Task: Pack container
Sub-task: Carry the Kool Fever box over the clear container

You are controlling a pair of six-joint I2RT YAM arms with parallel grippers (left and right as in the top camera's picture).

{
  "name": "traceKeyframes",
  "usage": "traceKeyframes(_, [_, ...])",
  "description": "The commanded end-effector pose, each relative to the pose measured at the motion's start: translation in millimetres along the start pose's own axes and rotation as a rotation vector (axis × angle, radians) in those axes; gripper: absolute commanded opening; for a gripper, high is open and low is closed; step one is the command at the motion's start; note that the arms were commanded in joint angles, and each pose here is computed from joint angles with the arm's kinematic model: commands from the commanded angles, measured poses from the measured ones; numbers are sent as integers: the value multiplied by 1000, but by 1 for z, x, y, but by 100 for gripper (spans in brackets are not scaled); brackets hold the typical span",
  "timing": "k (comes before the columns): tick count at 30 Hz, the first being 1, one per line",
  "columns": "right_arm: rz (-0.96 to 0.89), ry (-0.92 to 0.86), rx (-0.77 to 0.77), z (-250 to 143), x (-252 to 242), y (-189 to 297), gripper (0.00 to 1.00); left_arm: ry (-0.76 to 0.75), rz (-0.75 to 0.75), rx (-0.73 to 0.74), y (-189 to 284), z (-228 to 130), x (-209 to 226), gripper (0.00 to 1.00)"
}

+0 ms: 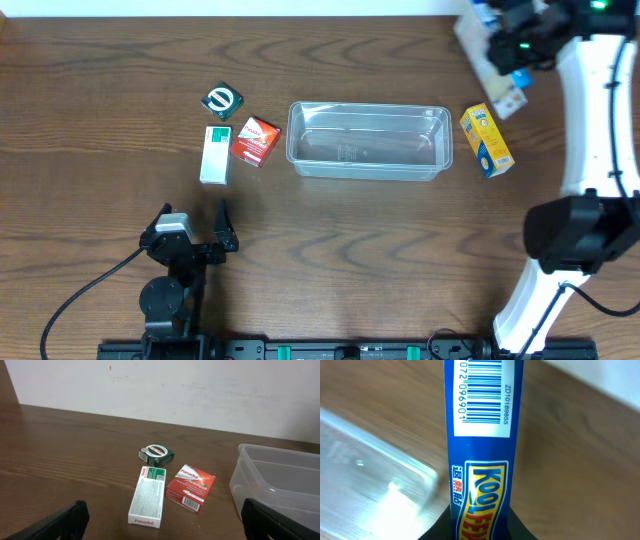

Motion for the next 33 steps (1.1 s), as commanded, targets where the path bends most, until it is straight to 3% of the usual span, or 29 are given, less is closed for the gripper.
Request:
traceKeyframes(1, [45, 155, -53, 27, 38, 4, 18, -5, 15, 47, -1, -13, 4, 98])
traceKeyframes(13, [198, 563, -49, 51, 160, -1, 25, -5, 15, 47, -1, -13, 4, 98])
traceKeyframes(33, [370, 626, 79, 15, 184, -47, 21, -5, 15, 47, -1, -13, 4, 98])
Point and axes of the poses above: each gripper's point midway between its finger pads, its own y axis back along the fingers, its own x axis along the line the jaws close on, z = x × y, the point moved 5 cm from there along y, back along the fingers, and after that the axes turned 5 degrees about y, right-handed, at the moved point
